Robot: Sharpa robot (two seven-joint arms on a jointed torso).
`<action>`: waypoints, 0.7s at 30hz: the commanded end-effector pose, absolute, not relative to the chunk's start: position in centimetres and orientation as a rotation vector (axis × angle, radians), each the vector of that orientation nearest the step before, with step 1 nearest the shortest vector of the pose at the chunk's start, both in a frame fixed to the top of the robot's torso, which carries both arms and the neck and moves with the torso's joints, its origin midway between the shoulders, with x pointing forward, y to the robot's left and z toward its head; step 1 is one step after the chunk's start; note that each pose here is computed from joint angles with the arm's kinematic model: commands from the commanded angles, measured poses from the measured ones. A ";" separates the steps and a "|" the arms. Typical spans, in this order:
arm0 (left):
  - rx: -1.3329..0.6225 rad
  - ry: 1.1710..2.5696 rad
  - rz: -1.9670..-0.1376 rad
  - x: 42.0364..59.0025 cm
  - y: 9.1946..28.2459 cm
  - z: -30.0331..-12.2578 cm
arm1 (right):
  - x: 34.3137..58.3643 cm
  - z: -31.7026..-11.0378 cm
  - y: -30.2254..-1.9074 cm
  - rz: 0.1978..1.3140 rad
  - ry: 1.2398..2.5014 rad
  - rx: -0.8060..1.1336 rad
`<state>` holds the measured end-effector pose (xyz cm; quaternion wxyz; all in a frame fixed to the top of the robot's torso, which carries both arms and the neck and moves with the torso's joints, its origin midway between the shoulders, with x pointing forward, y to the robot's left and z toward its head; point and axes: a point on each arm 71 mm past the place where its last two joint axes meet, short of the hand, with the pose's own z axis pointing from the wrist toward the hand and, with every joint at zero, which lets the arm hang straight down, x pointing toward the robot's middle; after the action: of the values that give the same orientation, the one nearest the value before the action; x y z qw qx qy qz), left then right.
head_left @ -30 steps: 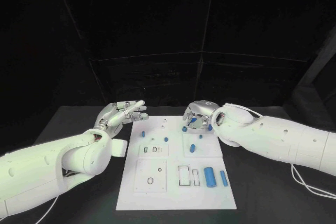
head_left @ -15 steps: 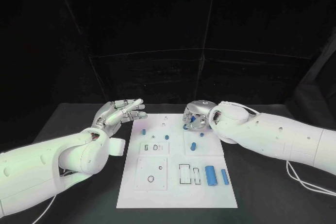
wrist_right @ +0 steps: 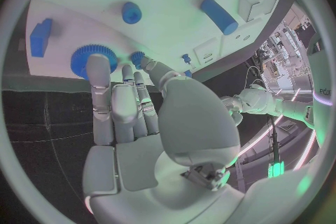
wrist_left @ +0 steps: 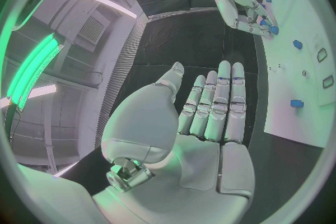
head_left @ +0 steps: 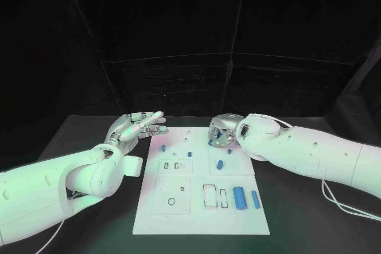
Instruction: Assemble the parts on the task board
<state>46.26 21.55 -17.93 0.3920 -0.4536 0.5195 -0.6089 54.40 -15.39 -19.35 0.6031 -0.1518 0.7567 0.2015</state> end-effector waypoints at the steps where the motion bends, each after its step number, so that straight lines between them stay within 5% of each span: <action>1: -1.139 1.324 -1.568 46.2 21.4 -17.7 | 54.4 -19.3 -15.1 0.466 1.761 -0.371; 21: -1.137 1.325 -1.570 46.2 21.4 -17.6 | 54.7 -19.7 -14.7 0.461 1.790 -0.387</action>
<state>46.25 21.57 -17.77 0.3900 -0.4525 0.5203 -0.6103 54.77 -14.88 -19.69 0.5921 -0.1582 0.7650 0.1977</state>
